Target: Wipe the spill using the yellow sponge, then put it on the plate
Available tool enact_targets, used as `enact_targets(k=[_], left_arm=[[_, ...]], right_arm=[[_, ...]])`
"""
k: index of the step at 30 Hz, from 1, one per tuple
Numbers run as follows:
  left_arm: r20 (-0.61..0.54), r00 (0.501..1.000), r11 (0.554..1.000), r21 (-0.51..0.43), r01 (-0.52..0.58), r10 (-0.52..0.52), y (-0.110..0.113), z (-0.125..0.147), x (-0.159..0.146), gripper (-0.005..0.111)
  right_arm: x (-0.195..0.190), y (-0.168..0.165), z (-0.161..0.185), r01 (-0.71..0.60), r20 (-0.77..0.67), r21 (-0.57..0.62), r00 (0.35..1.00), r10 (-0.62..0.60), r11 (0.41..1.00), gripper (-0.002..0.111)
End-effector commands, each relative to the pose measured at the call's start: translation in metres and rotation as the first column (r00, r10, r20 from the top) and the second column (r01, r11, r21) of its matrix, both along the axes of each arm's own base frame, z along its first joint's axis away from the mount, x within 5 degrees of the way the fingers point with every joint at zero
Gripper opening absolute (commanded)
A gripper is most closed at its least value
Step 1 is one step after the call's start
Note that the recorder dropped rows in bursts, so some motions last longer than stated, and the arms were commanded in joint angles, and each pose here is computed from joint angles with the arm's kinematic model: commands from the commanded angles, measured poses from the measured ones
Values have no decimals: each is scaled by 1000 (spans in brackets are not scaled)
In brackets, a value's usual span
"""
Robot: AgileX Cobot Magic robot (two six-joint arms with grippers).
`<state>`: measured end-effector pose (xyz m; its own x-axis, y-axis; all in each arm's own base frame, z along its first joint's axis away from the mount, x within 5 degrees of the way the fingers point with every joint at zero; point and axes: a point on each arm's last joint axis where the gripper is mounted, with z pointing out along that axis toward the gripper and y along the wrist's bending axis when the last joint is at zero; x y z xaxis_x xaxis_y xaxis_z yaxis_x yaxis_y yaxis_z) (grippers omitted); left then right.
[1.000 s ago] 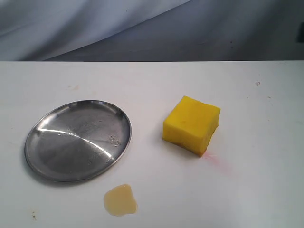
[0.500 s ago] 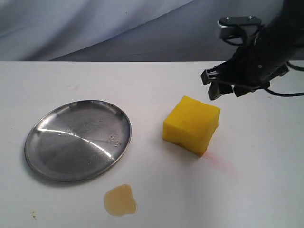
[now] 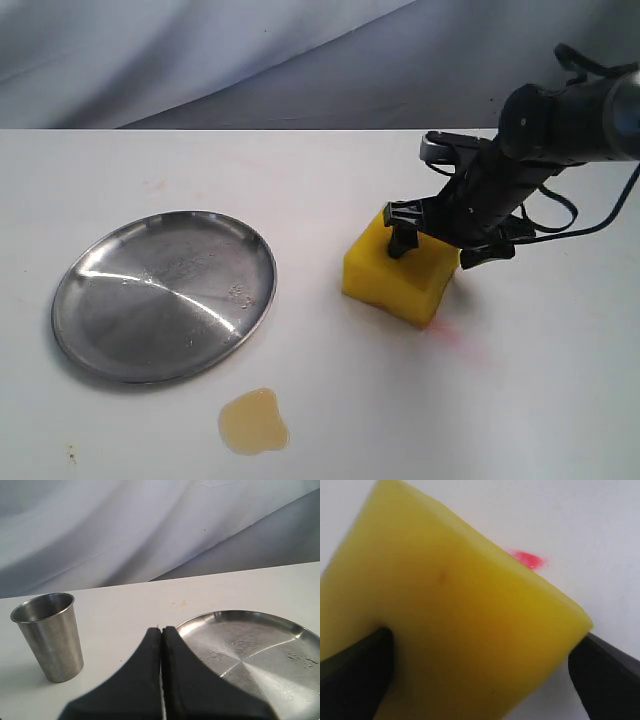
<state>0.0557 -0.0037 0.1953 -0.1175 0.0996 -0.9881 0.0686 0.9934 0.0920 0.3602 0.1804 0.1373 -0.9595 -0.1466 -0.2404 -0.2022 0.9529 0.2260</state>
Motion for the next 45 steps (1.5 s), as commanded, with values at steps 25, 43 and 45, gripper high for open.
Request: enact_targets(k=[25,43,45], left_arm=[[6,1000,1000,-3,5,-5,0,-1,0,0],[6,1000,1000,-3,5,-5,0,-1,0,0],[6,1000,1000,-3,5,-5,0,-1,0,0]], right_arm=[[-122,57,94,-558,40,0,829,557,830,0],[-203,181,47,-754,-87,129,639,764,645,0],[-202,187,41,-765,-97,121,625,775,632,0]])
